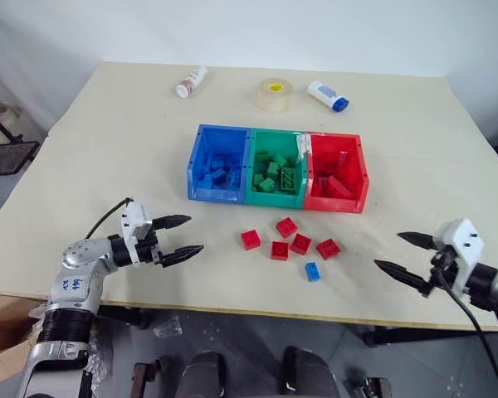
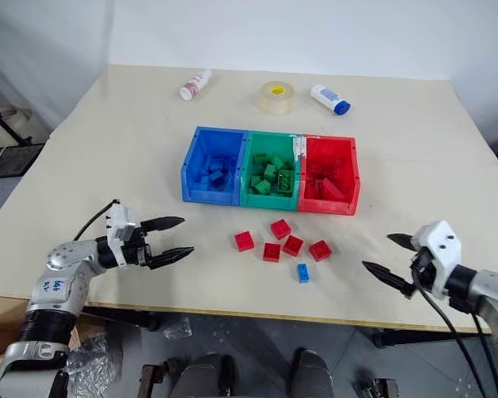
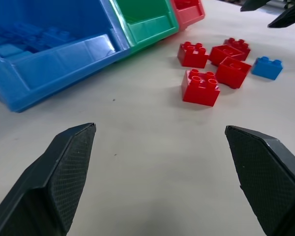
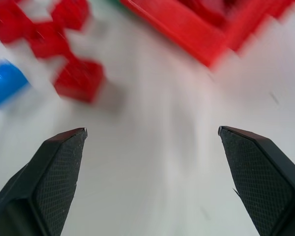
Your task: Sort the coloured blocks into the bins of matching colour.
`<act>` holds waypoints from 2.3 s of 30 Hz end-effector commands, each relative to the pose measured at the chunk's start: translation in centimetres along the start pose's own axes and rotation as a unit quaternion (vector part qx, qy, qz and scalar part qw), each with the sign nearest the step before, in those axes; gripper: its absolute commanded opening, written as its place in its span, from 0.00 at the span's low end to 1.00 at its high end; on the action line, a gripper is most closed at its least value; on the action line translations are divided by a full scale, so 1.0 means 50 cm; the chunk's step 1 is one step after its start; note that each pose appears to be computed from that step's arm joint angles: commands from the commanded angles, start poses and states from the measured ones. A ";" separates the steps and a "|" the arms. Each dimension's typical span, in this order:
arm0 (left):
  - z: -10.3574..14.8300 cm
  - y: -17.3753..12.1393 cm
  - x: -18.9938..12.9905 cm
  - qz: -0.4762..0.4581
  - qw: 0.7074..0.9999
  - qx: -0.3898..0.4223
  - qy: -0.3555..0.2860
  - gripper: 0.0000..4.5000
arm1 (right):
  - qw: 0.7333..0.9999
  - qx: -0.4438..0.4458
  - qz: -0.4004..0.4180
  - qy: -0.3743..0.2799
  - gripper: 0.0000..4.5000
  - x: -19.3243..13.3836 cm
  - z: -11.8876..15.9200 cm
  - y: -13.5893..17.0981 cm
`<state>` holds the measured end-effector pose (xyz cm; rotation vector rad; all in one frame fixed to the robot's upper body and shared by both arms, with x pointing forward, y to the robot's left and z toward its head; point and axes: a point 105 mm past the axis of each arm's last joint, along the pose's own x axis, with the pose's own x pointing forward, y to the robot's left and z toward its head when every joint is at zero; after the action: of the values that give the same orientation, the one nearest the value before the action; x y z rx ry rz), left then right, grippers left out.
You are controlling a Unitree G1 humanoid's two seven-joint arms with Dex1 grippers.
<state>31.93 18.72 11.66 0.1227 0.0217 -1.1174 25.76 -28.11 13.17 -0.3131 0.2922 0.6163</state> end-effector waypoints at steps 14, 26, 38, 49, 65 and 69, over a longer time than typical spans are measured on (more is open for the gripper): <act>0.005 -0.022 0.005 -0.044 0.998 0.036 -0.009 1.00 | 0.990 -0.036 0.133 -0.008 1.00 0.103 0.072 0.086; 0.007 -0.052 0.005 -0.041 0.998 0.041 -0.023 1.00 | 0.979 -0.055 0.196 0.015 0.96 0.217 0.043 0.091; 0.010 -0.058 0.007 -0.053 0.996 0.064 -0.040 1.00 | 0.985 -0.052 0.150 -0.061 0.45 0.197 0.109 0.079; 0.005 -0.052 0.029 -0.068 0.994 0.066 -0.047 1.00 | 0.981 -0.059 -0.005 -0.187 0.45 0.238 0.295 -0.054; 0.007 -0.039 0.052 -0.090 0.992 0.068 -0.052 1.00 | 0.982 -0.078 0.009 -0.172 0.99 0.222 0.269 -0.052; 0.007 -0.035 0.057 -0.097 0.992 0.067 -0.052 1.00 | 0.982 -0.087 0.081 -0.147 0.99 0.150 0.221 0.004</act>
<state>31.46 15.42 11.15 0.1663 -0.1160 -1.3097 35.33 -20.23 18.43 -0.3449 0.0398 0.7768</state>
